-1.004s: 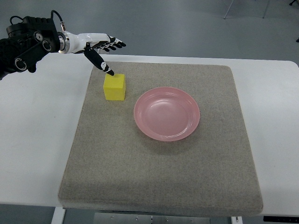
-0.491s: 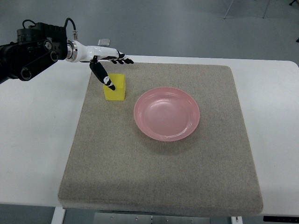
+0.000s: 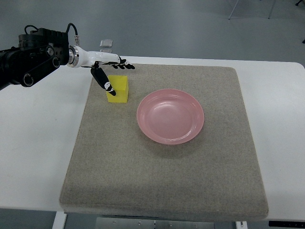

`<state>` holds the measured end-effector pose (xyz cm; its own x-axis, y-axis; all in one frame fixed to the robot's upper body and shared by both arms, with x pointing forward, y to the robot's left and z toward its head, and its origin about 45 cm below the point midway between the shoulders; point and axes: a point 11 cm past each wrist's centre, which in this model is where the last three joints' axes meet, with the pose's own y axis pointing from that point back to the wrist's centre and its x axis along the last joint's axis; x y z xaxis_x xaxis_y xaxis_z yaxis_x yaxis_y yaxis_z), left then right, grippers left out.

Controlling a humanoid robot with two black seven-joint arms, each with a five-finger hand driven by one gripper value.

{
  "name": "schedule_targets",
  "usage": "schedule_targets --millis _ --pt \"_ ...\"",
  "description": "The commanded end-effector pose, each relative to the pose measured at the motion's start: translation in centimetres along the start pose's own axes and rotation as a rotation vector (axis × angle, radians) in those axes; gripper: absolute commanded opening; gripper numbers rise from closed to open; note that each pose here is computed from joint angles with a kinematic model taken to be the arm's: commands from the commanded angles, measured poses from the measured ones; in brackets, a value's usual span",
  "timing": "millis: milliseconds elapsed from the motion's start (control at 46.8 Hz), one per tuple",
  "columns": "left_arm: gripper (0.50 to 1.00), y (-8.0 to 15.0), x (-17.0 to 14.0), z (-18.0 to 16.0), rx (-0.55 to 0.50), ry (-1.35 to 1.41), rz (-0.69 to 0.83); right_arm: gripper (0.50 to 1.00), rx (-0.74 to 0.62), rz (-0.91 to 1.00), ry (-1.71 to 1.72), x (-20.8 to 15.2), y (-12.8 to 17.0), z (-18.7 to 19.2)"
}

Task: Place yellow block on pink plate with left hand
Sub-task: 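Close the left hand fingers around the yellow cube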

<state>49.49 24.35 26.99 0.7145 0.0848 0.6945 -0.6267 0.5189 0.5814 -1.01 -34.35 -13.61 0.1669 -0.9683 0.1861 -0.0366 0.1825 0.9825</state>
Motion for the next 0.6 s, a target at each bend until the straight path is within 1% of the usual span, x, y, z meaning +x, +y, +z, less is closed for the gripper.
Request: schedule_targets --millis 0,64,192,406,577 --pt "0.960 -0.07 0.17 0.05 0.000 -0.009 0.019 0.924 0.000 0.000 -0.001 0.00 0.00 0.00" --pt "0.956 -0.12 0.08 0.01 0.000 -0.011 0.023 0.924 0.000 0.000 0.001 0.00 0.00 0.00" --pt "0.913 -0.13 0.00 -0.05 0.002 -0.013 0.021 0.924 0.000 0.000 -0.001 0.00 0.00 0.00" --pt "0.874 -0.17 -0.14 -0.13 0.002 -0.010 0.019 0.924 0.000 0.000 -0.001 0.00 0.00 0.00" --pt "0.819 -0.11 -0.16 -0.29 0.006 -0.008 0.019 0.924 0.000 0.000 -0.001 0.00 0.00 0.00"
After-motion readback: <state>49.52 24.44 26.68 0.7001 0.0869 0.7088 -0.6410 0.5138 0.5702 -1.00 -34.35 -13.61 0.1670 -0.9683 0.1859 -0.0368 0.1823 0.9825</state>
